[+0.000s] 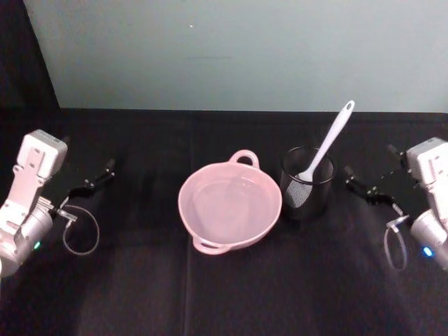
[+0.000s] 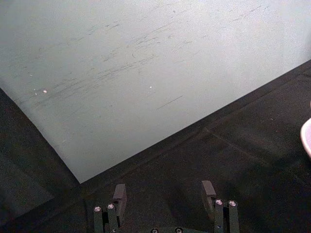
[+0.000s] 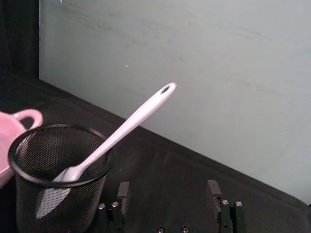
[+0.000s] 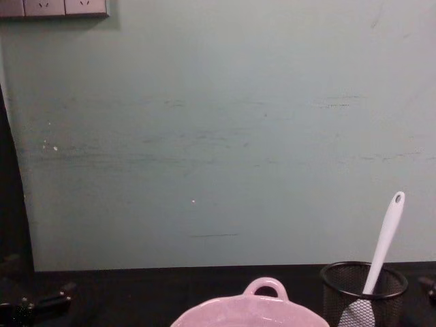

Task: Use the one hand to pick up the spoon and stir the clear water in the bowl.

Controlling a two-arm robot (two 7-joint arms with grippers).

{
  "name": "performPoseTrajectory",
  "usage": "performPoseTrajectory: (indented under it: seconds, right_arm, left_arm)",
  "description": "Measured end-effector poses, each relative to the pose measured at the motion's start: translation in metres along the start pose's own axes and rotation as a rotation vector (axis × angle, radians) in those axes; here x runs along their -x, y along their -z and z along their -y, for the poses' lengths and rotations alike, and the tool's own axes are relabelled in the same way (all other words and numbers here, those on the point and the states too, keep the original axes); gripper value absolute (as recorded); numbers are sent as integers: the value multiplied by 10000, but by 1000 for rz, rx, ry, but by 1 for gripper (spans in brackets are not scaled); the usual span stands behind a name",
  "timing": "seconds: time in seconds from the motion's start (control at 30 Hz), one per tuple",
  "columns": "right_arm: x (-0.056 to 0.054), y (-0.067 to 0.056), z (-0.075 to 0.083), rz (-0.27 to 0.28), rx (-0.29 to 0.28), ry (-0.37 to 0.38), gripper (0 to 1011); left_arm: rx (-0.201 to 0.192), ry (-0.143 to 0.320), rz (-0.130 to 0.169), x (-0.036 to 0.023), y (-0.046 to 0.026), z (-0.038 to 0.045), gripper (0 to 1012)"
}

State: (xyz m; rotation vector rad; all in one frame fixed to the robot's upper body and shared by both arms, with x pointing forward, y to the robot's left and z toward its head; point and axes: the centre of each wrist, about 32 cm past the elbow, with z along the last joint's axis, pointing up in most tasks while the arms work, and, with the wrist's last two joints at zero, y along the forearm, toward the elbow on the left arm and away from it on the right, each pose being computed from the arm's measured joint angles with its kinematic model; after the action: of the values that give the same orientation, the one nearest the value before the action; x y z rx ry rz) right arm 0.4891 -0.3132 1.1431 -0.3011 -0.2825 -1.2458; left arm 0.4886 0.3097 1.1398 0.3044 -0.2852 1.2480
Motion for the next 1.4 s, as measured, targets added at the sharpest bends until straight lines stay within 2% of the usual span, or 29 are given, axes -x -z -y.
performPoseTrajectory:
  seconds: [0.17, 0.23, 0.27, 0.4, 0.43, 0.53, 0.57, 0.6, 0.63, 0.73, 0.8, 1.0, 1.07, 1.17, 1.27, 1.4]
  right_arm:
    - [-133, -97, 72, -21, -6, 1, 1003]
    - [-225, -166, 140, -64, -10, 3, 1002]
    - [-302, -221, 195, -125, -18, 1, 1003]
    - [-444, -315, 279, -288, -26, -31, 1002]
    - [-502, -355, 300, -375, -21, -57, 1002]
    - [-576, -407, 309, -499, -12, -105, 1003]
    - [-613, -438, 296, -576, -4, -139, 1003]
    - [-629, -456, 285, -609, -1, -153, 1003]
    - [-652, -479, 260, -674, 11, -184, 1003]
    - [-678, -502, 201, -744, 24, -215, 1003]
    - [-678, -503, 97, -822, 52, -249, 1003]
    - [-624, -480, -112, -900, 86, -279, 1002]
    - [-604, -471, -168, -907, 90, -281, 1003]
    - [-559, -474, -269, -901, 90, -284, 1003]
    - [-519, -475, -365, -869, 82, -284, 1003]
    - [-483, -469, -428, -840, 62, -285, 1003]
  left_arm:
    - [0, 0, 0, 0, 0, 0, 1011]
    - [0, 0, 0, 0, 0, 0, 1011]
    - [0, 0, 0, 0, 0, 0, 1011]
    - [0, 0, 0, 0, 0, 0, 1011]
    - [0, 0, 0, 0, 0, 0, 1011]
    - [0, 0, 0, 0, 0, 0, 1011]
    - [0, 0, 0, 0, 0, 0, 1011]
    - [0, 0, 0, 0, 0, 0, 1011]
    - [0, 0, 0, 0, 0, 0, 1011]
    - [0, 0, 0, 0, 0, 0, 1011]
    - [0, 0, 0, 0, 0, 0, 1011]
    - [0, 0, 0, 0, 0, 0, 1011]
    - [0, 0, 0, 0, 0, 0, 1011]
    - [0, 0, 0, 0, 0, 0, 1011]
    - [0, 0, 0, 0, 0, 0, 1011]
    - [0, 0, 0, 0, 0, 0, 1011]
